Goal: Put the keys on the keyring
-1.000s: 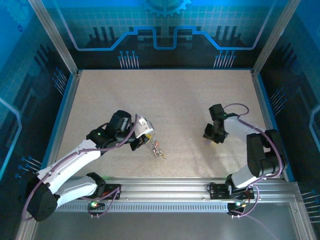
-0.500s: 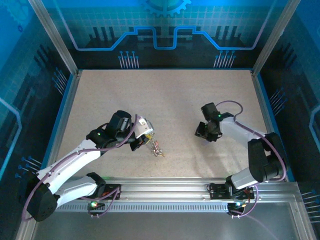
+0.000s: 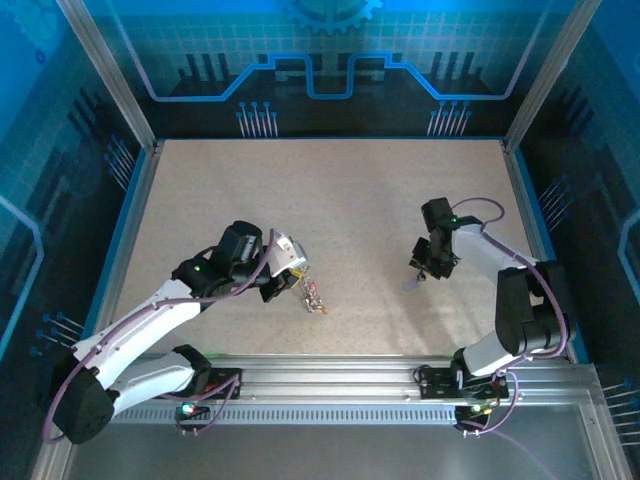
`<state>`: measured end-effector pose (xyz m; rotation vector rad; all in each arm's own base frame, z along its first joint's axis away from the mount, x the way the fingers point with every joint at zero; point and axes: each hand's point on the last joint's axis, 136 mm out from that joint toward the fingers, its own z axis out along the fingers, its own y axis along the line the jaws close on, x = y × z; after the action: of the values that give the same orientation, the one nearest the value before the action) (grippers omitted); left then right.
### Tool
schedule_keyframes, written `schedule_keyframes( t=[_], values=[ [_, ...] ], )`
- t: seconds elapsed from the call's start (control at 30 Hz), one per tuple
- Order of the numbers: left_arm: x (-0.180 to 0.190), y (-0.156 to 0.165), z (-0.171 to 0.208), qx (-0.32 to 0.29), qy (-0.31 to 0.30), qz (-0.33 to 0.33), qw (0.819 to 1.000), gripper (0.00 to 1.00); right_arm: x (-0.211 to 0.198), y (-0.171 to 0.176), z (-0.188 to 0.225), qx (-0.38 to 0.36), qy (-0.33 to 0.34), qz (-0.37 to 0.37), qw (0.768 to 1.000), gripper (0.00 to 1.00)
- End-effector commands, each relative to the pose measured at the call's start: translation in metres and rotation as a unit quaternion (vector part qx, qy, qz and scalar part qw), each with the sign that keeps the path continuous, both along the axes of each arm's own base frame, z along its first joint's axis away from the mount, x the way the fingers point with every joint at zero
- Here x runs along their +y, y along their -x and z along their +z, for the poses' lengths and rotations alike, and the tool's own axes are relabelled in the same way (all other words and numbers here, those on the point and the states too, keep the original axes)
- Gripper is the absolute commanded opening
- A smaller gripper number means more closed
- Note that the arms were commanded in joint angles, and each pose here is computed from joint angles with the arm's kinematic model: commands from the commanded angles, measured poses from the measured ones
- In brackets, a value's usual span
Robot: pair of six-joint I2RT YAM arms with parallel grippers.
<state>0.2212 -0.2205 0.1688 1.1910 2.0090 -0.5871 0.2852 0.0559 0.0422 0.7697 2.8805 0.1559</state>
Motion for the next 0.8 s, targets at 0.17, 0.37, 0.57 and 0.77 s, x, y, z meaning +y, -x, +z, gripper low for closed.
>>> schedule_keyframes(
  t=[0.17, 0.37, 0.57, 0.77],
  values=[
    [-0.004, 0.001, 0.016, -0.016, 0.018, -0.014, 1.000, 0.00, 0.008, 0.005, -0.017, 0.038, 0.018, 0.029, 0.999, 0.36],
    [-0.003, 0.001, 0.015, -0.016, 0.016, -0.014, 1.000, 0.00, 0.004, 0.009, -0.019, 0.040, 0.046, 0.037, 0.997, 0.28],
    [-0.003, 0.001, 0.016, -0.016, 0.016, -0.015, 1.000, 0.00, -0.001, 0.010, -0.019, 0.041, 0.060, 0.041, 0.997, 0.23],
    [-0.003, 0.002, 0.015, -0.015, 0.015, -0.015, 1.000, 0.00, 0.001, 0.014, -0.024, 0.048, 0.058, 0.045, 0.996, 0.23]
  ],
)
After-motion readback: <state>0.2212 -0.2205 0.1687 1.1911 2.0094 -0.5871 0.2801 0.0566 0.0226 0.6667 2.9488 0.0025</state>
